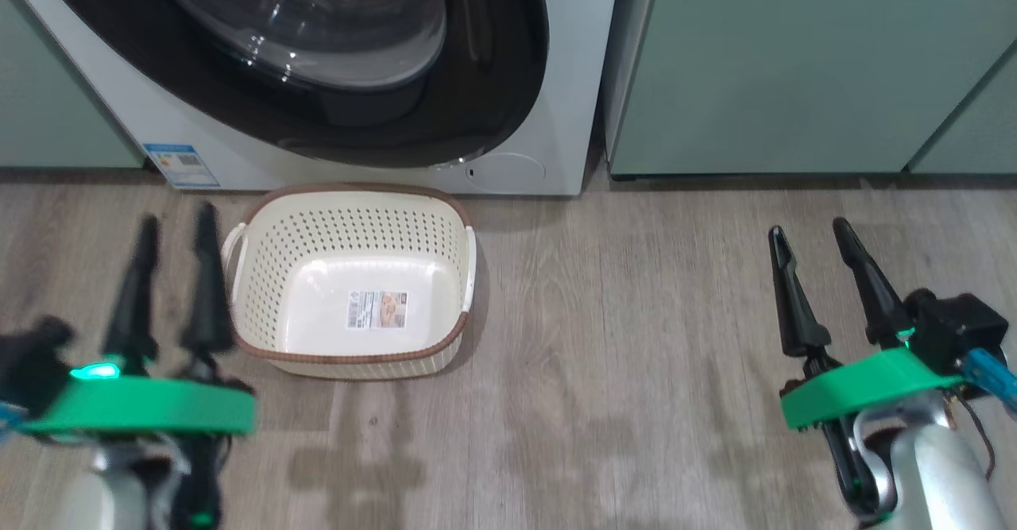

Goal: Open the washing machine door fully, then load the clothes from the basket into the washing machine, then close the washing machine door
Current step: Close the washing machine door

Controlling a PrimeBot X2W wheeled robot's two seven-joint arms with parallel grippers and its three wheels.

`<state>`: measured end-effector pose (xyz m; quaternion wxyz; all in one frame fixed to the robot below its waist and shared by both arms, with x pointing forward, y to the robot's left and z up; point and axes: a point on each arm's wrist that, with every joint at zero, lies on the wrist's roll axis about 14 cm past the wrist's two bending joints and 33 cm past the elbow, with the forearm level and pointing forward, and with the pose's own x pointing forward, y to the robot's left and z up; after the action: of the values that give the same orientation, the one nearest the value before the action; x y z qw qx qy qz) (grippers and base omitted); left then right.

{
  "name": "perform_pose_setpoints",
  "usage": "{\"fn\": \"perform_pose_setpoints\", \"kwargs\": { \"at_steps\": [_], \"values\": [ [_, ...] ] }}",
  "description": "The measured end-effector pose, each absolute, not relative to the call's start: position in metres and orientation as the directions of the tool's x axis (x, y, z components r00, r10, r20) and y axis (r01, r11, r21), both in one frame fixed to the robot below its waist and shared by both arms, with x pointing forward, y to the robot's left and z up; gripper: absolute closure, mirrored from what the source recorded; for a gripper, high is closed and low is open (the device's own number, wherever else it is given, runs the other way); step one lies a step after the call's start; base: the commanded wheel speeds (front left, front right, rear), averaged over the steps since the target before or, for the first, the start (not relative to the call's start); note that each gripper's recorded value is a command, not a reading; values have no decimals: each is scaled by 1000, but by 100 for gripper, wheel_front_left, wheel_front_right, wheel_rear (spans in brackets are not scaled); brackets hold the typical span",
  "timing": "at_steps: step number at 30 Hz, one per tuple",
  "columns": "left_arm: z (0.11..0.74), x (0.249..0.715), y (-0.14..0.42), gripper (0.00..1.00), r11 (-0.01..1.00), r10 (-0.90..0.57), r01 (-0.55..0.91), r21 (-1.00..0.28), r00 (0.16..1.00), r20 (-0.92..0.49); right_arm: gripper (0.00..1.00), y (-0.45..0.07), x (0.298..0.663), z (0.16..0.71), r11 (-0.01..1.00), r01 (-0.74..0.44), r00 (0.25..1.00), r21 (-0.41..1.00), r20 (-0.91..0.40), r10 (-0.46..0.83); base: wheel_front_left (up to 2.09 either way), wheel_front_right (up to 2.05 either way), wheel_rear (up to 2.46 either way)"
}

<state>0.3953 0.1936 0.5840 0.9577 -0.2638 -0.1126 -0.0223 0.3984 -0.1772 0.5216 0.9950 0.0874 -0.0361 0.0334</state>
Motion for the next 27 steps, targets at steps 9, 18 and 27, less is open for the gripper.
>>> {"fn": "perform_pose_setpoints", "kwargs": {
  "at_steps": [9,18,27],
  "values": [
    [541,369,189,0,975,20,9,-221,992,124,0,-181,380,517,986,-61,998,154,41,55,0,0,0],
    [524,359,182,0,991,-20,30,-129,996,84,0,-187,363,504,987,-37,999,153,-6,39,0,0,0],
    [517,360,179,0,993,-34,41,-112,997,69,0,-190,362,505,988,-29,1000,153,-4,30,0,0,0]
  ]
}}
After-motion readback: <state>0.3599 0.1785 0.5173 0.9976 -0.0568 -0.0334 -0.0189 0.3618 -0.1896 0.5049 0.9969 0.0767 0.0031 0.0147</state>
